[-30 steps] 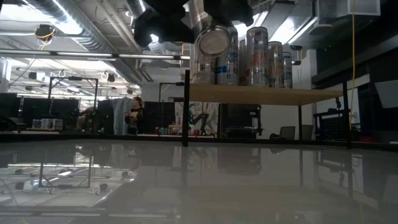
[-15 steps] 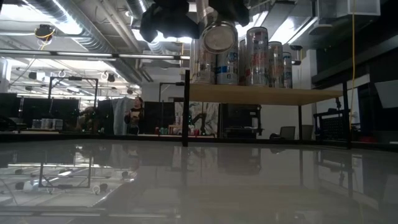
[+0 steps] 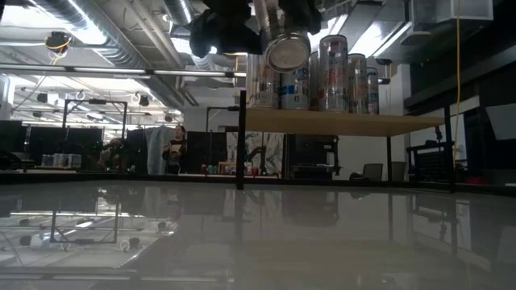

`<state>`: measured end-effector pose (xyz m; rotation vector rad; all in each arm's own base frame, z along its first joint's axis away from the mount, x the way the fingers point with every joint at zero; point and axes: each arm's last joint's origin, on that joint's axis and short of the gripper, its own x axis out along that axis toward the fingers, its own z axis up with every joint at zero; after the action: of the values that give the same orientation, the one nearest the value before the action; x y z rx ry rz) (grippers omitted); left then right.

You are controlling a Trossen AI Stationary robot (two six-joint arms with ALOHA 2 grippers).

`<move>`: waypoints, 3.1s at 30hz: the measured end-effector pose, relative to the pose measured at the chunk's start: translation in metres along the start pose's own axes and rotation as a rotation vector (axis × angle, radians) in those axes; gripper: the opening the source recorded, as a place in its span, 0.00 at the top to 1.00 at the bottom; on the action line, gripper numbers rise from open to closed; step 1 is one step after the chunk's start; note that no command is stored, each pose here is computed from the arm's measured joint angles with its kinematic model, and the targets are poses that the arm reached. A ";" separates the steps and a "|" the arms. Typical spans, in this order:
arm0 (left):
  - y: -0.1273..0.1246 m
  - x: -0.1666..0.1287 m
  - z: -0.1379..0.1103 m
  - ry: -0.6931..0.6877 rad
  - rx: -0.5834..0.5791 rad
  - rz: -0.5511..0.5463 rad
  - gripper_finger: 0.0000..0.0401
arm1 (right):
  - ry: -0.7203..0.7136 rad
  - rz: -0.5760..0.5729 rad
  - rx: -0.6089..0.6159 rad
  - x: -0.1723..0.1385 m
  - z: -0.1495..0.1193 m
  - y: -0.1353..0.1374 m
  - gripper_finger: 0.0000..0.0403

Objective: Place canned beverage on shelf
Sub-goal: Put the orange soda can on the shelf aligned with the orange soda cans

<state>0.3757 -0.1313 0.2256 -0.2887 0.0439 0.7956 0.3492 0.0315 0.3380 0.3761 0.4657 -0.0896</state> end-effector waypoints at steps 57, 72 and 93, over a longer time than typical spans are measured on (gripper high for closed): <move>0.014 0.041 0.004 0.191 -0.021 -0.178 0.22 | -0.135 0.374 -0.396 -0.097 -0.159 -0.071 0.38; 0.026 0.060 0.007 0.220 -0.023 -0.157 0.22 | -0.105 0.384 -0.572 -0.056 -0.170 -0.071 0.38; 0.034 0.054 -0.009 0.380 0.088 -0.150 0.22 | -0.173 0.390 -0.602 -0.014 -0.181 -0.072 0.38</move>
<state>0.3902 -0.0738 0.2005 -0.3522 0.4087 0.5795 0.2484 0.0323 0.1703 -0.1377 0.2232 0.3888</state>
